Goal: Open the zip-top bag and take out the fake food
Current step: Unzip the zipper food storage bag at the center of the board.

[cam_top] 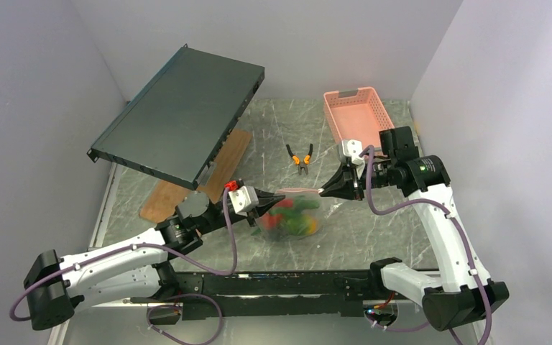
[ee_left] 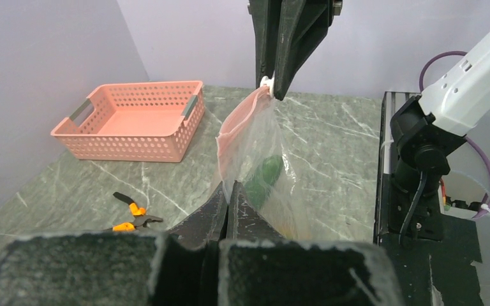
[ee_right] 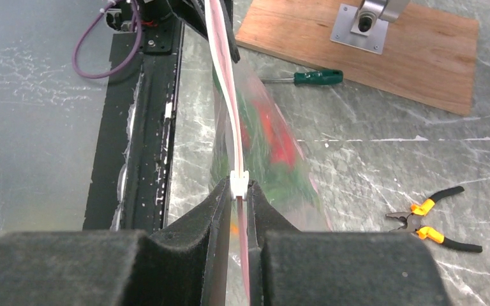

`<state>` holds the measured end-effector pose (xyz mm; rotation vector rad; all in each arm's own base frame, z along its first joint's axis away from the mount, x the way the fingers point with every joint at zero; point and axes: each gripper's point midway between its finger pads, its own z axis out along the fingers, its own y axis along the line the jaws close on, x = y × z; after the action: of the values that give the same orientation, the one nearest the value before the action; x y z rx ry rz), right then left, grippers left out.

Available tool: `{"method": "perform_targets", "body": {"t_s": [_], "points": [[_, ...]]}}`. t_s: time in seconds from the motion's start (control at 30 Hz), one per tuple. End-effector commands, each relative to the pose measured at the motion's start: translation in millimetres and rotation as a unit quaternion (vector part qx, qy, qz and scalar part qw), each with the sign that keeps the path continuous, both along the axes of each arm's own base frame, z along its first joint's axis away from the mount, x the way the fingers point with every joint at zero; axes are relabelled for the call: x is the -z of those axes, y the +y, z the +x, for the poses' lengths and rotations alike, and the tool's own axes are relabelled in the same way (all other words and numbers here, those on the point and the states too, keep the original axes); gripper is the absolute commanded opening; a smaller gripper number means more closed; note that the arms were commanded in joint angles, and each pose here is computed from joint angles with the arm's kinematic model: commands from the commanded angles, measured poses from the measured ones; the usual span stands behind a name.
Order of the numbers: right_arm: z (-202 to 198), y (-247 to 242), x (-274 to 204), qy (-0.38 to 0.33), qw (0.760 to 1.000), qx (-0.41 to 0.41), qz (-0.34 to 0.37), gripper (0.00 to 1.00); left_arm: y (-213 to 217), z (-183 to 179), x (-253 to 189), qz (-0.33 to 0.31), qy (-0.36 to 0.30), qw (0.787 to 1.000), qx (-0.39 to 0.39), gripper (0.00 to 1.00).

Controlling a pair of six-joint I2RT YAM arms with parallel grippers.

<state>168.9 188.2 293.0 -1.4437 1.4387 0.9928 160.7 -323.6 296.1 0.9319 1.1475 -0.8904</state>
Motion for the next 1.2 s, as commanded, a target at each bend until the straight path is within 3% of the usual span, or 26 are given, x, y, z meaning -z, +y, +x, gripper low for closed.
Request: {"method": "perform_targets", "body": {"t_s": [0.0, 1.17], "points": [[1.5, -4.9, 3.8, -0.009, 1.000, 0.002, -0.003, 0.00, 13.5, 7.0, -22.6, -0.023, -0.029, 0.999, -0.024, 0.00], [10.4, -45.1, 42.7, 0.028, 0.997, 0.058, -0.042, 0.00, 48.3, 11.9, -24.1, -0.023, -0.042, 0.997, -0.064, 0.00]]}}
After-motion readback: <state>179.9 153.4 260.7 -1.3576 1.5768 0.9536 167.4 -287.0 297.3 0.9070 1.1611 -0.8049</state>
